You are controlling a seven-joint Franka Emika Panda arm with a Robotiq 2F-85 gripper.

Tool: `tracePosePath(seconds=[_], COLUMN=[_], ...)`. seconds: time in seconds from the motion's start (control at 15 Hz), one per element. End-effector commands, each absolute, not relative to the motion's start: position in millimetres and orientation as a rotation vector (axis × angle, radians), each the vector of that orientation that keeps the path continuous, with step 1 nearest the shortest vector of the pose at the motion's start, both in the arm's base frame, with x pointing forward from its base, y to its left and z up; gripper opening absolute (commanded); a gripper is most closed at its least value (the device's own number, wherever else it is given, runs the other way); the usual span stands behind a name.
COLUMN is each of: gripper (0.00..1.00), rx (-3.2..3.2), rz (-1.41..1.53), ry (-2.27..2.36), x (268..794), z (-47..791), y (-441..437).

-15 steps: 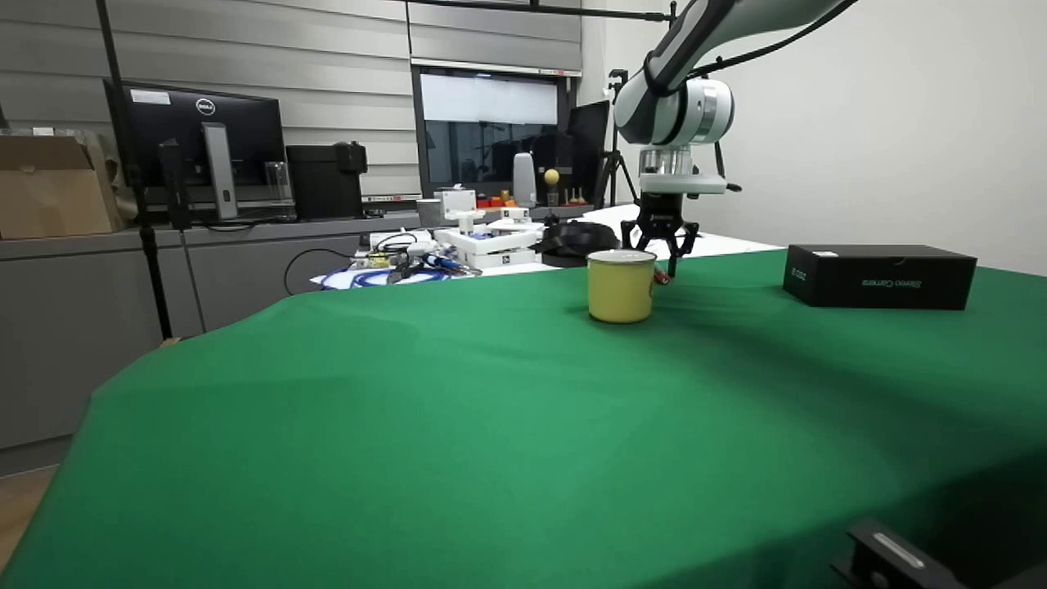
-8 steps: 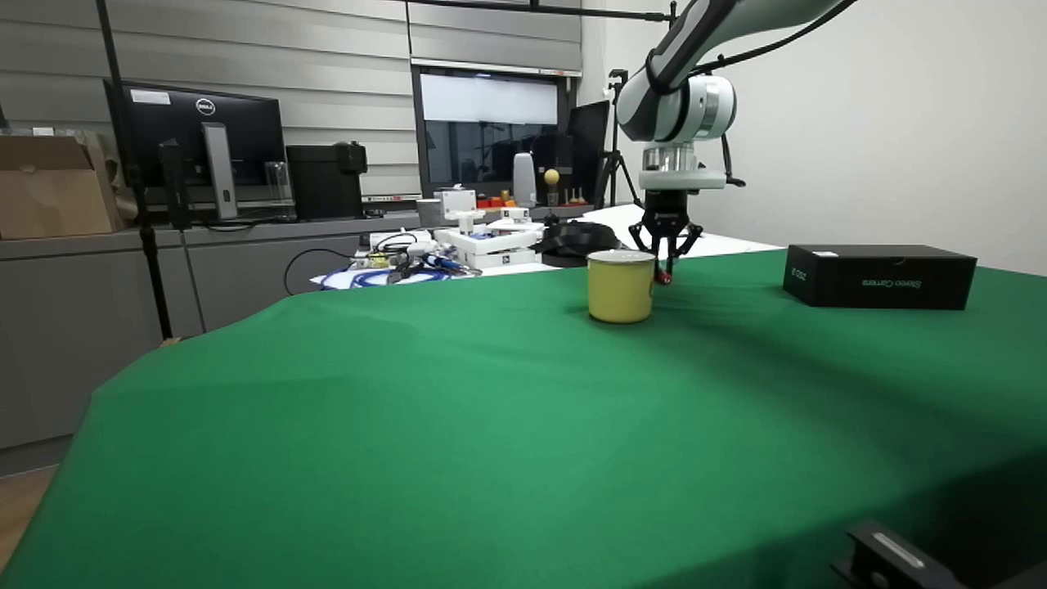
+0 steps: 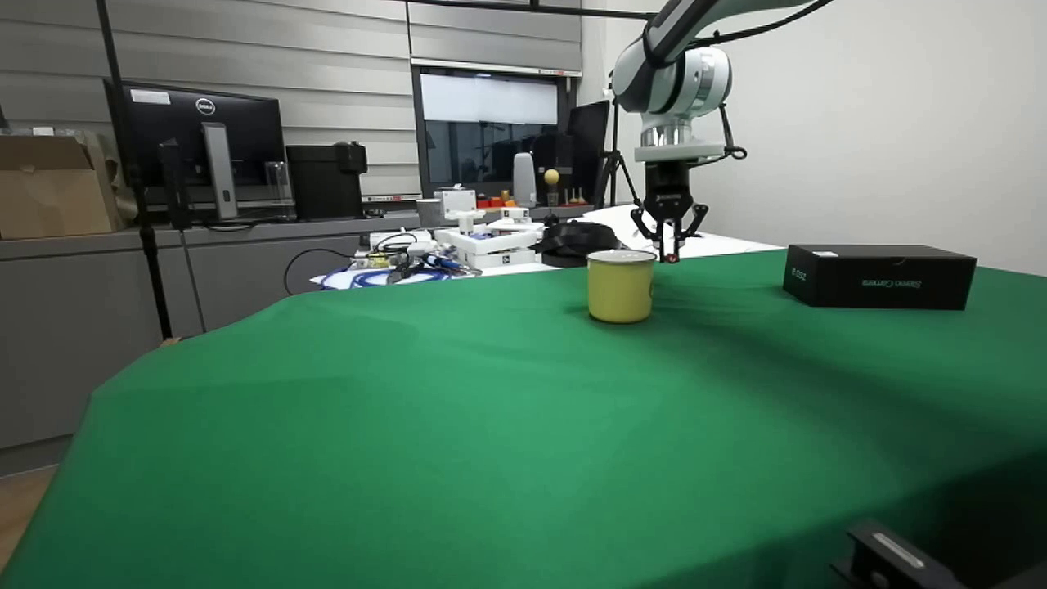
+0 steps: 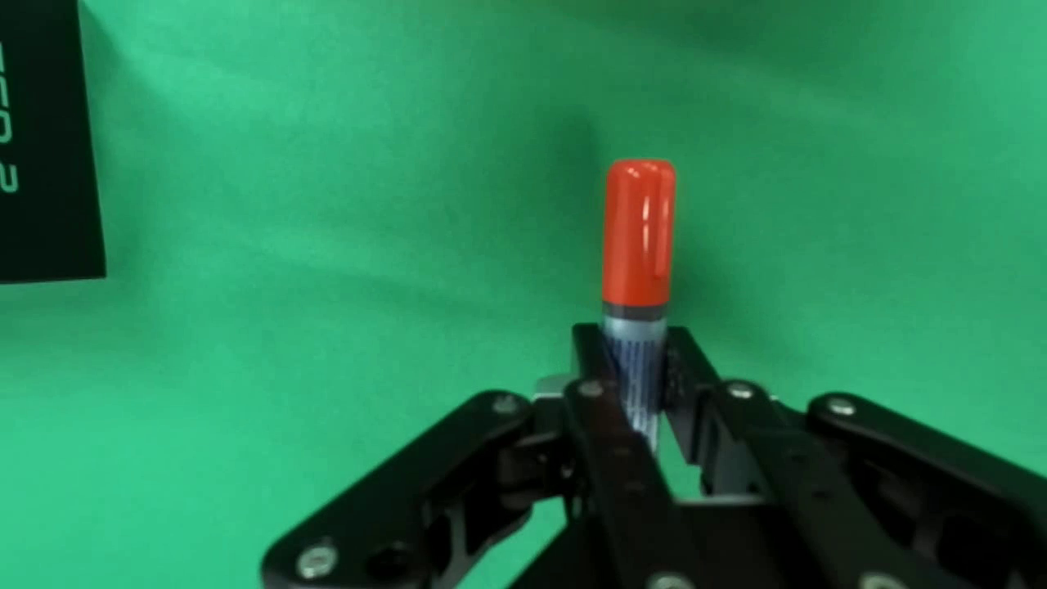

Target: Place the red marker inside the yellow mug

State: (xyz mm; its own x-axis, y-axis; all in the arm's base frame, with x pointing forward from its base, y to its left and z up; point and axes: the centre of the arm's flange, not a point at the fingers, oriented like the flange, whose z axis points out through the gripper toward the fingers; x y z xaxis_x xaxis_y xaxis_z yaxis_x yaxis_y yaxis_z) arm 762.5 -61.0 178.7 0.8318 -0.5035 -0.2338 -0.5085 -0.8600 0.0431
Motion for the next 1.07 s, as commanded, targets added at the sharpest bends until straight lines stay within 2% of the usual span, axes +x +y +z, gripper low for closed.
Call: tracePosePath(seconds=[0.0, 1.0], gripper=[0.05, 0.05], rx=[-2.94, -2.74], rz=[0.428, 0.877], ry=[0.865, 0.76], x=[782, 759], z=[201, 240], y=[-52, -23])
